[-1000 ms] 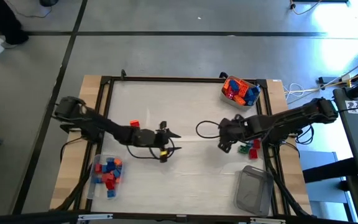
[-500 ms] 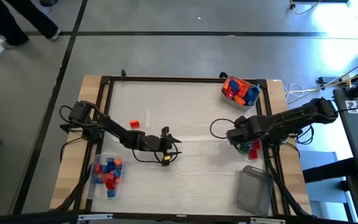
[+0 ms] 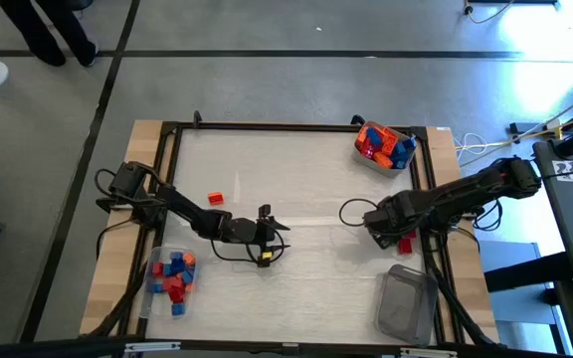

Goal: Sort blocks by size
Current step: Put the blue game piece into the transparent bin

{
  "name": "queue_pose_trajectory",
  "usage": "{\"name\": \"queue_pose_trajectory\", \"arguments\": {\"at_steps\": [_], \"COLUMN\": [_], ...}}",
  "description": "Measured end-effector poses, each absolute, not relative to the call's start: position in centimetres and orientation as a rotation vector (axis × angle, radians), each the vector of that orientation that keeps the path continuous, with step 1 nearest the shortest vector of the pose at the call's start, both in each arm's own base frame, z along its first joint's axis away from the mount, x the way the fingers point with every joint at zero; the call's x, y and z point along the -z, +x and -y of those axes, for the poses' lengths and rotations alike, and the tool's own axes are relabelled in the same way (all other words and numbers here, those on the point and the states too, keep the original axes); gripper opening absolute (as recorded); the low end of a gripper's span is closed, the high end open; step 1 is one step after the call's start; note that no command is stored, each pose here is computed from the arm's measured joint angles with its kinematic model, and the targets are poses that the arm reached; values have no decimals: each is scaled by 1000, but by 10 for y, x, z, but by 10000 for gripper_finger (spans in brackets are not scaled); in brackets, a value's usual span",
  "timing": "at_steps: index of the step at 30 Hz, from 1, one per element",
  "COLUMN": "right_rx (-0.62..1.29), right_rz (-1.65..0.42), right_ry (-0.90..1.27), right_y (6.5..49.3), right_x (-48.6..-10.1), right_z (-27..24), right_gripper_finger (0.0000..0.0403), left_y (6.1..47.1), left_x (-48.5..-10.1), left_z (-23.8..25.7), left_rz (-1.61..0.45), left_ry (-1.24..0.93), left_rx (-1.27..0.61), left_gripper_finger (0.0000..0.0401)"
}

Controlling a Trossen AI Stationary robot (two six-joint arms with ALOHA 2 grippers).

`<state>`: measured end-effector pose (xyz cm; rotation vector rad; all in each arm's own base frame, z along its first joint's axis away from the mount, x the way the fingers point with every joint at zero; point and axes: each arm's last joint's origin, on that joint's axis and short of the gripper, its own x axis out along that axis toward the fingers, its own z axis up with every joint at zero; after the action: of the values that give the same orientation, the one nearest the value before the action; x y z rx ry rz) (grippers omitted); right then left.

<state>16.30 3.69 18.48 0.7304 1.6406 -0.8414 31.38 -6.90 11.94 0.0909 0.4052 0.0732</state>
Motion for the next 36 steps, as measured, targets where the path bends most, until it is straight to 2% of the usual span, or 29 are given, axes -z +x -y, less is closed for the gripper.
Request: {"name": "queue_pose_trajectory", "arguments": {"at_steps": [8,15,36], "right_rx": [839,863,937], "right_rz": [-1659,-1632,-1702], "right_ry": [723,706,664], "right_y": [159,160,166], "right_x": [-178,-178,-164], "right_z": [-36,-36,-37], "right_gripper_finger": [79,45,36], "left_y": [314,314,314], "left_x": [-119,-119,-119], "left_z": [69,69,69], "left_rz": [-407,-408,-406], "left_ry": [92,99,98], "left_rx": [-73,-73,-73], "left_gripper_finger": [225,225,225]}}
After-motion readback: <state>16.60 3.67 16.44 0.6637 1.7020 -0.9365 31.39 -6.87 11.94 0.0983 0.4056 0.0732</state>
